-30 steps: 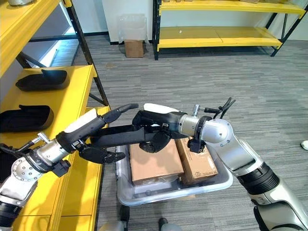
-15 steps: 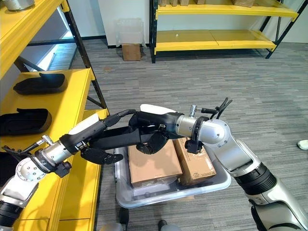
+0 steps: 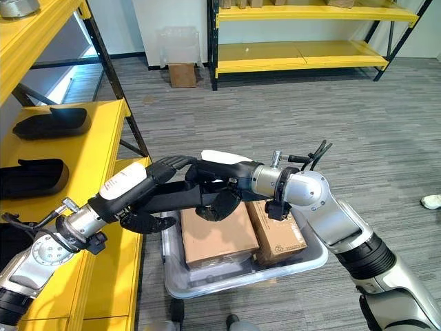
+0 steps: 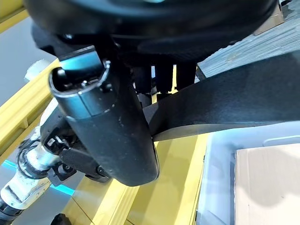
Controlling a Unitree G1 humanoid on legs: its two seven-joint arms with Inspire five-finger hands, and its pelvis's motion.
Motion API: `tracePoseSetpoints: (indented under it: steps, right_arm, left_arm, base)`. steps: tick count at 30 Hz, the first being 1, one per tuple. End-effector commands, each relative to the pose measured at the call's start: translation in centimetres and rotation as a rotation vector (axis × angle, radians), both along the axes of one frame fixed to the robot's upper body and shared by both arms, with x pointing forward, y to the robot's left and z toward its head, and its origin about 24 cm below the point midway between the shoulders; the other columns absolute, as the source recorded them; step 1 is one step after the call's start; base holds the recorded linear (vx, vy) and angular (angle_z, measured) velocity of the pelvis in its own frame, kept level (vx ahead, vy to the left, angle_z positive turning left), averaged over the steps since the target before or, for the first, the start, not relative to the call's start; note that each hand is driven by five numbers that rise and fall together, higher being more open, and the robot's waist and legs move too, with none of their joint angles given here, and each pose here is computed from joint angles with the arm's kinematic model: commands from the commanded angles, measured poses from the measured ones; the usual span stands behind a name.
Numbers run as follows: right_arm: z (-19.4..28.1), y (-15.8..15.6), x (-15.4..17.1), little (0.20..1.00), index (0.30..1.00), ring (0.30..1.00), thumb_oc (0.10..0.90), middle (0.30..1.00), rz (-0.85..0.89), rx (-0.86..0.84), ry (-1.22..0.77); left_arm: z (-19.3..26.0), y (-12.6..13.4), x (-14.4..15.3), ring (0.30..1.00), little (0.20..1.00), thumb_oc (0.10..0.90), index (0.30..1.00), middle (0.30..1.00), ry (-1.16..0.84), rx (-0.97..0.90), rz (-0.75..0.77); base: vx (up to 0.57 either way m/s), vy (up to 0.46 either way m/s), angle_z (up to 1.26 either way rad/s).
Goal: Move parts from the plastic box to the shelf.
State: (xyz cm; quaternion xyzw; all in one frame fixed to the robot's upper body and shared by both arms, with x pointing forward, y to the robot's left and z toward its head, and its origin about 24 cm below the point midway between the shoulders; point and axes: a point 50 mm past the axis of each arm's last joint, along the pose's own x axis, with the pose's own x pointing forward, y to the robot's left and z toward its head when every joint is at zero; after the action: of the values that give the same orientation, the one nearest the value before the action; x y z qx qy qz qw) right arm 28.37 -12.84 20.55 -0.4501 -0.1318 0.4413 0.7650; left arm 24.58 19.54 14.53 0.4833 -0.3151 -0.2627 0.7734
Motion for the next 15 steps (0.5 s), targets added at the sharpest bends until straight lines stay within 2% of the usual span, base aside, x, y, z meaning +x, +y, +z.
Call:
tracePoseSetpoints:
  steps: [1,5,15]
  right_arm:
    - [5.2,1.2,-1.3,0.3,0.3,0.3,0.4,0.3,0.082,0.124,-0.228]
    - [5.0,0.5,-1.3,0.3,0.3,0.3,0.4,0.3,0.058,0.128,-0.21]
    - [4.6,-1.1,-1.3,0.3,0.3,0.3,0.4,0.3,0.02,0.129,-0.19]
  left_arm:
    - [3.4,1.6,0.2,1.0,1.0,0.9,1.0,1.0,-0.241,-0.106,0.024]
    - [3.8,2.7,-0.2,1.0,1.0,0.9,1.0,1.0,-0.32,-0.078,0.055]
    - [4.2,4.3,-0.4,1.0,1.0,0.9,1.0,1.0,-0.349,-0.067,0.099]
  base:
    - [0.0,0.0,0.0]
    - [0.0,0.0,0.0]
    - [0.0,0.001,-0.03]
